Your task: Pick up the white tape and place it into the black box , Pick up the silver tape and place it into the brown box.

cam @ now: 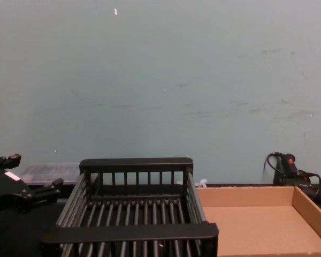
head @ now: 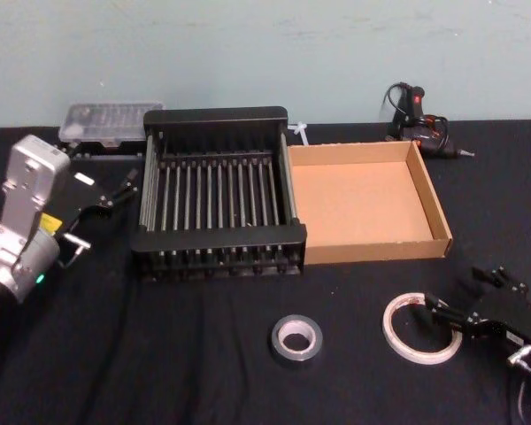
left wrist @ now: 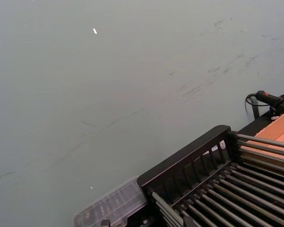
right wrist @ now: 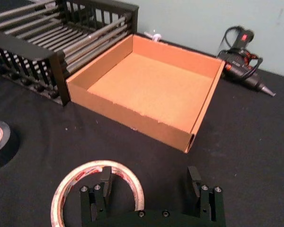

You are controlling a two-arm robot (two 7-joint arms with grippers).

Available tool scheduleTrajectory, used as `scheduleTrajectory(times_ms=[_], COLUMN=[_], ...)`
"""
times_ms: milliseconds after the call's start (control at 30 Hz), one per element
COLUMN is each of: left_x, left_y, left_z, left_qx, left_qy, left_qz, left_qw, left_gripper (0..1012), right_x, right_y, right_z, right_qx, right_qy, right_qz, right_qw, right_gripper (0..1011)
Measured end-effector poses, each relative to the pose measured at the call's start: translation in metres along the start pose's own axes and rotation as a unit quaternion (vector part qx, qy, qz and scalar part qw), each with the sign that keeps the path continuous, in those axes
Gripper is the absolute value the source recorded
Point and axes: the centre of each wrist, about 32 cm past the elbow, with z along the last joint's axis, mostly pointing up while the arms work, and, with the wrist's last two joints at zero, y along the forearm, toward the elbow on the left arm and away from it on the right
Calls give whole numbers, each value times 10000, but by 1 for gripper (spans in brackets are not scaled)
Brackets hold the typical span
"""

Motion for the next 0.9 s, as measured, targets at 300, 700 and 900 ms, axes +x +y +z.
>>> scheduleTrajectory(times_ms=[300, 700, 900], left_x=[0, 0, 0], left_y=[0, 0, 0], left_z=[0, 0, 0], left_qx=[0, 0, 0], left_qy=[0, 0, 0], left_qz=[0, 0, 0], left_qw=[10000, 10000, 10000], left_gripper=[1001, 1001, 1001], right_x=[5, 14, 18], right_y=[65, 111, 120], right_z=[-74, -123, -132], right_qx=[-180, -236, -271], right_qy=[30, 55, 34], right_qz=[13, -3, -2], right_qw=[9998, 9997, 9996], right_gripper=[1000, 1000, 1000])
